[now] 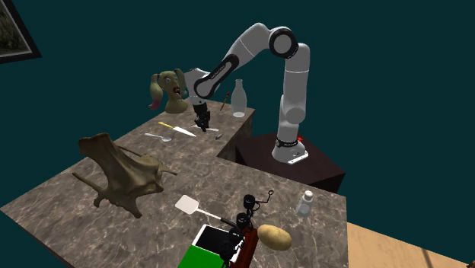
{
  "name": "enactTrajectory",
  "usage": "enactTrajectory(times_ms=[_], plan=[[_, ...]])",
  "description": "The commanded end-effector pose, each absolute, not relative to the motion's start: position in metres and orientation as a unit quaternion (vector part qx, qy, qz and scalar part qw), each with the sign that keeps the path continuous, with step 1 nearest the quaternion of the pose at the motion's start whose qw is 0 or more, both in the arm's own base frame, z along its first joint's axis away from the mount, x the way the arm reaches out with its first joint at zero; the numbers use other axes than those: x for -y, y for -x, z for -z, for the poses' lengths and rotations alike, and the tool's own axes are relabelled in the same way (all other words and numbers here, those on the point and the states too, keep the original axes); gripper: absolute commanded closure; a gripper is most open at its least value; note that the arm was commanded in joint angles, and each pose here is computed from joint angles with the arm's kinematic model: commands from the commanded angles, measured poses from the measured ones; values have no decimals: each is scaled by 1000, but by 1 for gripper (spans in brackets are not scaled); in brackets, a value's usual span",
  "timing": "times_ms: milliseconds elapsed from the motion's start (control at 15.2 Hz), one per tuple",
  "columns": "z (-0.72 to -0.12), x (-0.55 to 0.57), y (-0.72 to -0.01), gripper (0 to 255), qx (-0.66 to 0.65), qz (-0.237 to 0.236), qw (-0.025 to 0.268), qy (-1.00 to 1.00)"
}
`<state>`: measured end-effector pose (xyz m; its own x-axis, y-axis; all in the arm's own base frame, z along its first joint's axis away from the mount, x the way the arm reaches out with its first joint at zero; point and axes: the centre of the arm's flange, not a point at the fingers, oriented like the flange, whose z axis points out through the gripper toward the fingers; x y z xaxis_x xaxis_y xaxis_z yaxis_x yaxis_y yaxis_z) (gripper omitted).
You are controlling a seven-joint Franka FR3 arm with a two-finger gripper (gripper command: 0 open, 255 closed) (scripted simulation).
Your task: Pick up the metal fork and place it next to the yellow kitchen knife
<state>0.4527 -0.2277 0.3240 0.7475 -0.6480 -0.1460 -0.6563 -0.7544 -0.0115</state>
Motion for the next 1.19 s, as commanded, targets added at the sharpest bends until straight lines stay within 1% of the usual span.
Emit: enactTrajectory(times_ms=[0,330,396,726,990,1122], plan=[[-323,228,-453,255,-349,-66,31,934],[-323,228,-453,255,-349,-66,31,934],[-323,228,-453,0,-349,-66,31,934],[-323,228,-453,0,-349,-66,31,934],[-372,233,-458,0,-349,-66,31,934],[-372,233,-458,0,-349,-66,31,934]])
